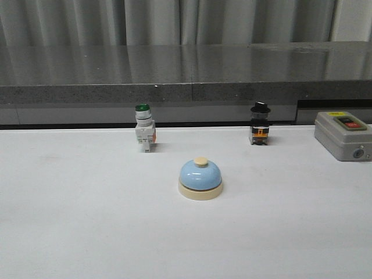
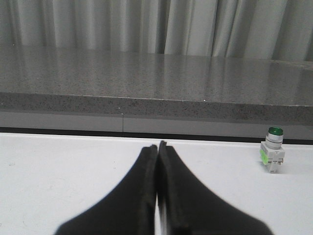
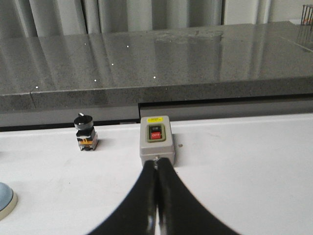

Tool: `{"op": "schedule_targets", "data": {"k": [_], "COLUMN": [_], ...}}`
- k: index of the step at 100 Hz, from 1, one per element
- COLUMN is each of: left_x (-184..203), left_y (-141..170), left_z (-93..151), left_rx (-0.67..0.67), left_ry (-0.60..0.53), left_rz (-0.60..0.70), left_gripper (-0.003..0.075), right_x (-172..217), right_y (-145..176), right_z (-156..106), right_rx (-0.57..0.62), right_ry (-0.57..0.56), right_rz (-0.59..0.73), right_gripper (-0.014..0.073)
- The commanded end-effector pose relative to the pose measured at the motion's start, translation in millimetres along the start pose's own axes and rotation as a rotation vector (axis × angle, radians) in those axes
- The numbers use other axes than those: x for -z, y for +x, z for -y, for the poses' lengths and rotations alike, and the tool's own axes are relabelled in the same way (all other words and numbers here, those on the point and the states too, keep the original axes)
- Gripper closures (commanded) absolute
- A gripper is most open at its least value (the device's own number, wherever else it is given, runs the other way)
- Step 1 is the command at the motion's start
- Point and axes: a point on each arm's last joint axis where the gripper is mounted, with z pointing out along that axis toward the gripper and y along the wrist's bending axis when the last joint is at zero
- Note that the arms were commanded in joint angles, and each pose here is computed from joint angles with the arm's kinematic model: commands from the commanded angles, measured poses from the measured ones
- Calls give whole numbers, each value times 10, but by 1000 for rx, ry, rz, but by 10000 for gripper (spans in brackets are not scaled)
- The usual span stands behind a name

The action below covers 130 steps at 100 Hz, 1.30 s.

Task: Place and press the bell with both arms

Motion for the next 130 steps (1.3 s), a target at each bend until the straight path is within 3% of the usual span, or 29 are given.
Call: {"op": "schedule_targets", "data": {"k": [1, 33, 61, 102, 130], "left_x": [8, 8, 8, 8, 8], "left_y": [45, 45, 45, 45, 45], "left_z": [-5, -5, -5, -5, -5], "left_rx": [17, 17, 17, 17, 17], "left_ry": [8, 8, 8, 8, 8], "left_rz": [75, 75, 75, 75, 75], "left_gripper": [741, 741, 741, 741, 741], "right_x": [-59, -612, -1218, -2051, -2444], "right_y": [-264, -631, -882, -888, -700], "right_z": [-12, -42, -240, -1116, -1787], "right_rx": [9, 10, 40, 218, 312], "right_ry": [8, 11, -76, -331, -449], "right_rz": [12, -260, -482, -814, -931], "right_gripper": [655, 655, 655, 655, 655]}}
